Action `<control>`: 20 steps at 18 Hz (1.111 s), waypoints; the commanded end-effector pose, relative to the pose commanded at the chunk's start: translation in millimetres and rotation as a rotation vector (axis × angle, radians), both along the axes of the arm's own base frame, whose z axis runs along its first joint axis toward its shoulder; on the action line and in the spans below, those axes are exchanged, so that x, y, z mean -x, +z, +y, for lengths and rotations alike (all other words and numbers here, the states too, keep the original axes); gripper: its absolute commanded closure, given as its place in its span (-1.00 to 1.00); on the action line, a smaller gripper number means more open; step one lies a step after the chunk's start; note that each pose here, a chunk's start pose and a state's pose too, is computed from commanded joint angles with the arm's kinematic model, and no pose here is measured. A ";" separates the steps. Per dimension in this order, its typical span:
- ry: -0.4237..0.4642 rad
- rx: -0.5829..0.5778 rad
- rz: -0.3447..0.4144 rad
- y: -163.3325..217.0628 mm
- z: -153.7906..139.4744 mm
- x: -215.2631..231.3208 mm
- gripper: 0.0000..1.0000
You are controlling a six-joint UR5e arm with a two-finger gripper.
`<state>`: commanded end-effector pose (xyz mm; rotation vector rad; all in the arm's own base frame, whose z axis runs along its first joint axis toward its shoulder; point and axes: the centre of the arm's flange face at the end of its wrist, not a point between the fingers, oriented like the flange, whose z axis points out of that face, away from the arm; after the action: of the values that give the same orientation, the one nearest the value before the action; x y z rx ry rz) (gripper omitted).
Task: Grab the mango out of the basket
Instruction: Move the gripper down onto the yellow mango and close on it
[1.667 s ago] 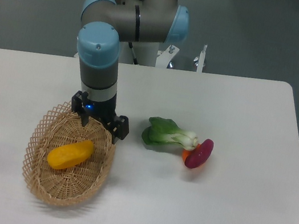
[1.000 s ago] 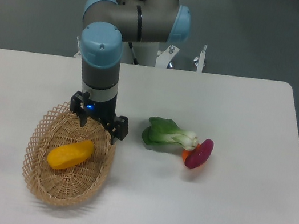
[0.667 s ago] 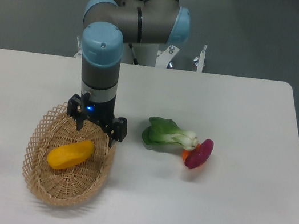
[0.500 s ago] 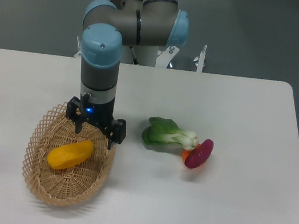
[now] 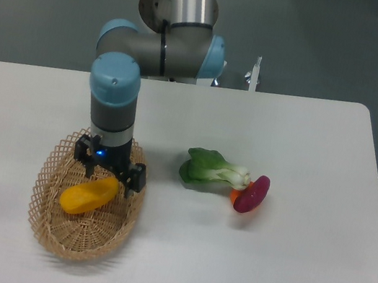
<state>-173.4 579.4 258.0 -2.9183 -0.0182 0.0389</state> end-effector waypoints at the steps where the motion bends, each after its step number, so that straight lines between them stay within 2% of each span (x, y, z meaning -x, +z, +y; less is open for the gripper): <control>1: -0.004 0.005 -0.001 -3.2 1.9 -0.8 -1.00; 7: -0.052 0.019 0.039 -24.9 15.5 -22.9 -1.00; 17: -0.060 0.033 0.042 -39.8 17.3 -33.2 -0.97; 18: -0.055 0.034 0.043 -39.8 17.4 -33.8 -0.81; 20: -0.033 0.028 0.043 -36.9 17.0 -32.8 -0.22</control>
<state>-140.5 596.4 221.1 -2.9446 0.0384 0.0974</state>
